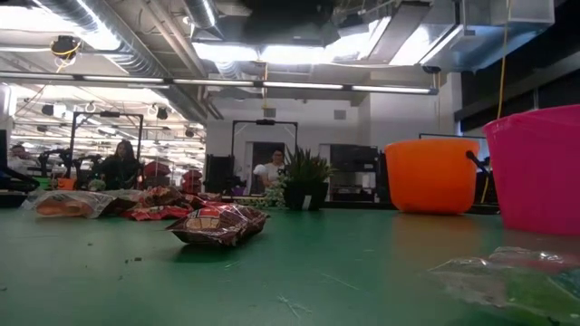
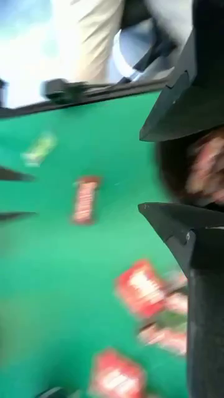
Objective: Sort candy
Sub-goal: Put the brown chocolate bar into the black bucket
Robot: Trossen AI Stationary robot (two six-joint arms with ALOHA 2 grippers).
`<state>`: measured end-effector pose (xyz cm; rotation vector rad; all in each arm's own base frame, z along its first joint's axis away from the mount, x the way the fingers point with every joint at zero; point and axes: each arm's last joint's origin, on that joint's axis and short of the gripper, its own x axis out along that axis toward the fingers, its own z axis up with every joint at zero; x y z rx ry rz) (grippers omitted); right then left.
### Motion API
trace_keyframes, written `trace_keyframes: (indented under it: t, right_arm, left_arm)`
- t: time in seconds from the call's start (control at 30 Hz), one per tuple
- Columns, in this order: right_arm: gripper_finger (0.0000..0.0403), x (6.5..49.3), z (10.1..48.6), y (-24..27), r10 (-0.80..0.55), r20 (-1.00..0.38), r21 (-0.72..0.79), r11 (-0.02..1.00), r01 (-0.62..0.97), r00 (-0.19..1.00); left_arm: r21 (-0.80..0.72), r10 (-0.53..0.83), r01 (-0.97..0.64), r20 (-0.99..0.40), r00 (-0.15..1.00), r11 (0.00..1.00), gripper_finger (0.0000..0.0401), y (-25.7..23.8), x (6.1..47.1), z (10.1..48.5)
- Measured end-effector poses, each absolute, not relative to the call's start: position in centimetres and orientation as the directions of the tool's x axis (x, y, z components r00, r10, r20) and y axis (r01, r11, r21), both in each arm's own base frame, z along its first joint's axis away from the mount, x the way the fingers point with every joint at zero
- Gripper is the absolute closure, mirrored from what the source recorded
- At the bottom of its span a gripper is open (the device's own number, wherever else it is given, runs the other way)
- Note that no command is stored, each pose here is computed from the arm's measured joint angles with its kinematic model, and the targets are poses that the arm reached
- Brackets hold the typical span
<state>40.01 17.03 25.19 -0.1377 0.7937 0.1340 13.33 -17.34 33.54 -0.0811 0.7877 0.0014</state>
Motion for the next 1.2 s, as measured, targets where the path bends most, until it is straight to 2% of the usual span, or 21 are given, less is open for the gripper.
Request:
trace_keyframes:
  t: [0.17, 0.27, 0.5, 0.63, 0.77, 0.87, 1.2]
  right_arm:
    - [0.0182, 41.9, 20.9, 16.4, 0.124, -0.762, 0.005, 0.983, -0.186, 0.635]
    - [0.0182, 42.5, 19.2, 16.3, 0.145, -0.785, 0.044, 0.983, -0.179, 0.603]
    - [0.0182, 42.8, 17.4, 16.0, 0.123, -0.814, 0.032, 0.985, -0.167, 0.567]
    - [0.0182, 42.9, 16.8, 16.0, 0.108, -0.826, 0.021, 0.987, -0.161, 0.552]
    - [0.0182, 43.0, 16.2, 15.6, 0.074, -0.839, 0.01, 0.993, -0.12, 0.538]
    - [0.0182, 43.1, 15.2, 14.9, 0.025, -0.857, -0.009, 0.998, -0.064, 0.514]
    - [0.0188, 43.6, 14.3, 13.8, 0.067, -0.872, 0.053, 0.998, -0.043, 0.485]
  left_arm:
    - [0.018, 0.045, -0.042, -0.542, 0.839, 0.999, 0.0242, -18.0, 13.1, 34.4]
    - [0.033, 0.02, -0.004, -0.492, 0.87, 0.999, 0.0242, -18.6, 13.2, 33.9]
    - [-0.067, -0.1, 0.079, -0.402, 0.91, 0.995, 0.0242, -17.6, 13.8, 31.4]
    - [-0.145, -0.179, 0.143, -0.281, 0.943, 0.979, 0.0242, -16.2, 13.8, 29.9]
    - [-0.164, -0.204, 0.175, -0.185, 0.961, 0.971, 0.0242, -15.0, 13.9, 28.6]
    - [-0.155, -0.184, 0.158, -0.174, 0.967, 0.975, 0.0242, -14.4, 14.1, 27.8]
    - [-0.195, -0.163, 0.12, -0.225, 0.96, 0.973, 0.0242, -13.4, 14.9, 26.2]
